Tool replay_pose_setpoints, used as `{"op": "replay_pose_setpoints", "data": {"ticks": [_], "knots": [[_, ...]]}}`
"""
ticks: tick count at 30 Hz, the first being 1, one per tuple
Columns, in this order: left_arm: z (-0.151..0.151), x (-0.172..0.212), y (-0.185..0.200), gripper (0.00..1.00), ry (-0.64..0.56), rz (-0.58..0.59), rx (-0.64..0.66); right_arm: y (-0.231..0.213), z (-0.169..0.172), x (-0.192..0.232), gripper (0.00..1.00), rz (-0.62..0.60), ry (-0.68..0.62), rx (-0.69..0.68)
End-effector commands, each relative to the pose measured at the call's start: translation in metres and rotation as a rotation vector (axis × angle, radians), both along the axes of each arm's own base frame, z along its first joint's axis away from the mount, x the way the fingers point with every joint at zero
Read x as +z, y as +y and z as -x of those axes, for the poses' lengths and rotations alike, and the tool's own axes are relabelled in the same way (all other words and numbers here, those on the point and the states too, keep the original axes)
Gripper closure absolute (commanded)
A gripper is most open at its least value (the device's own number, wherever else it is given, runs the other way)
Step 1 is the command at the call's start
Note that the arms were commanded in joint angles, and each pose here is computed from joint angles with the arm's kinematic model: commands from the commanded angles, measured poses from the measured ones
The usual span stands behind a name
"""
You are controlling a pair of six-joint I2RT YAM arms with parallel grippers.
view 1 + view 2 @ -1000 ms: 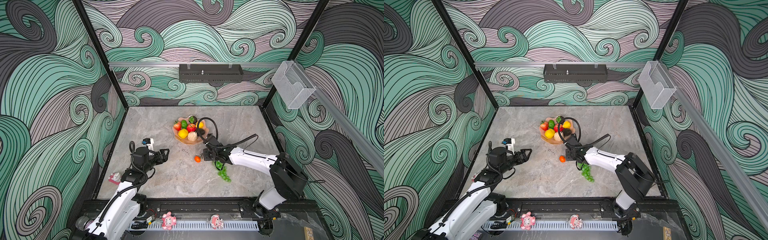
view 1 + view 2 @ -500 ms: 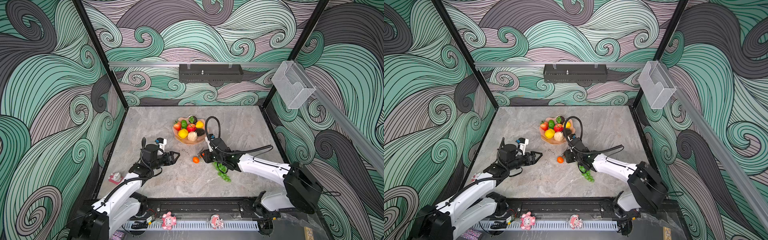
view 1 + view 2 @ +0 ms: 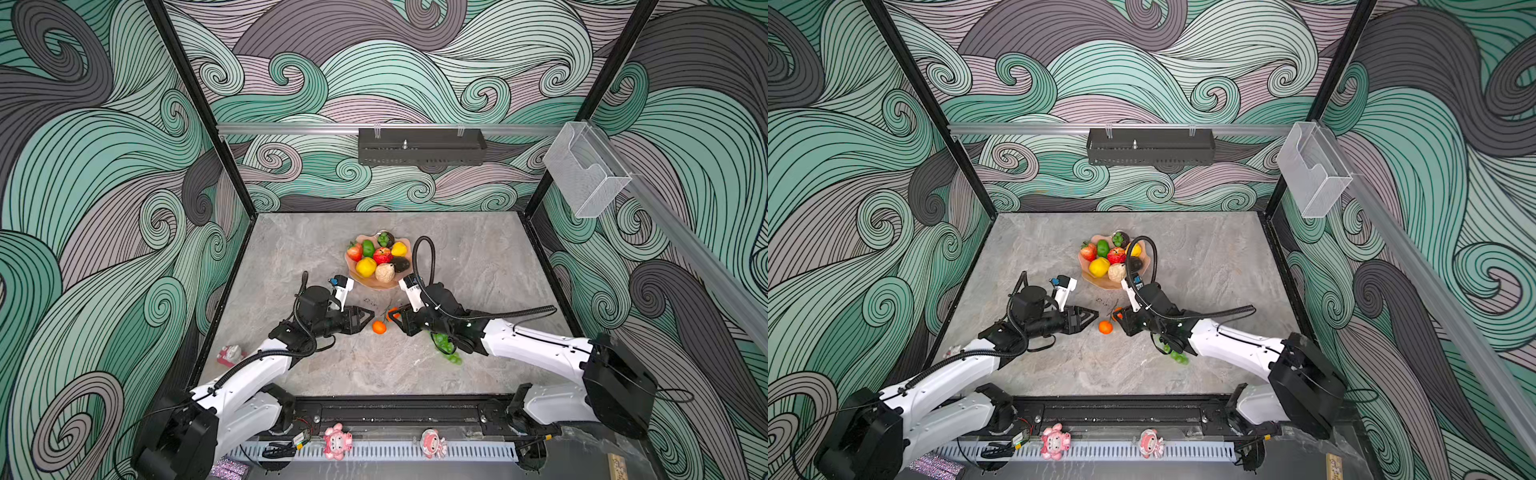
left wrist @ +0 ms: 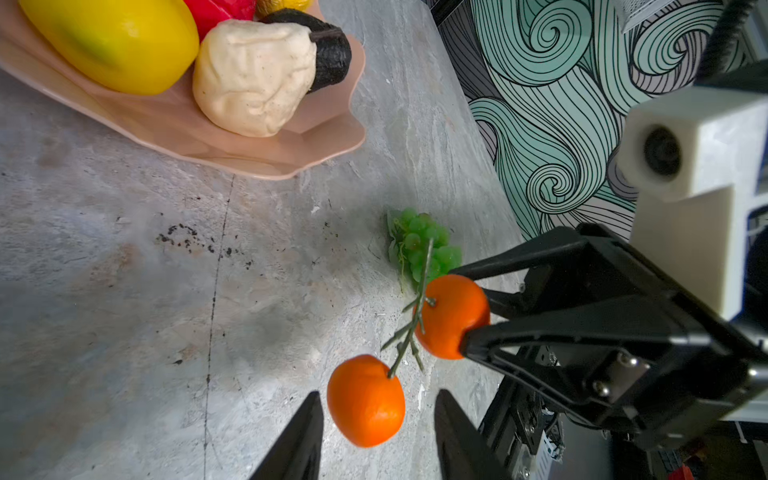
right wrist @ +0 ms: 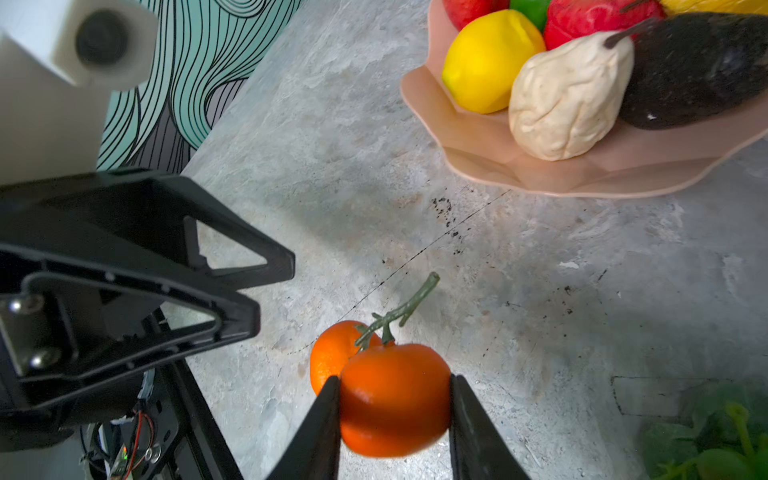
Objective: Place and organize the fake fruits in the fruit bowl
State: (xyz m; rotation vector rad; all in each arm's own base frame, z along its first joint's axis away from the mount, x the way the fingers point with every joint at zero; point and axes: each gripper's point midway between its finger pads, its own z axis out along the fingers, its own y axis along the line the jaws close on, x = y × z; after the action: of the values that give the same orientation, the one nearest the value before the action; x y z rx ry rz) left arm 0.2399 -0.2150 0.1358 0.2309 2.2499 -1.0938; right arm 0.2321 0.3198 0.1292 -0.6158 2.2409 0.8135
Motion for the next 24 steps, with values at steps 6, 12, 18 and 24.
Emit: {"op": "replay_pose_setpoints", "data": {"ticks": [6,12,18,24], "knots": [[-0.002,0.042,-0.017,0.49,-0.060,0.085,-0.063,0.017,0.023,0.017,0.66,-0.030,-0.124,0.137],[0.000,0.039,-0.025,0.50,-0.023,0.082,-0.088,0.023,0.031,0.019,0.66,-0.028,-0.152,0.172],[-0.001,0.033,-0.031,0.57,0.009,0.070,-0.095,0.028,0.035,0.020,0.66,-0.033,-0.159,0.189],[-0.002,0.027,-0.032,0.66,0.028,0.060,-0.091,0.031,0.037,0.020,0.66,-0.026,-0.165,0.194]]}}
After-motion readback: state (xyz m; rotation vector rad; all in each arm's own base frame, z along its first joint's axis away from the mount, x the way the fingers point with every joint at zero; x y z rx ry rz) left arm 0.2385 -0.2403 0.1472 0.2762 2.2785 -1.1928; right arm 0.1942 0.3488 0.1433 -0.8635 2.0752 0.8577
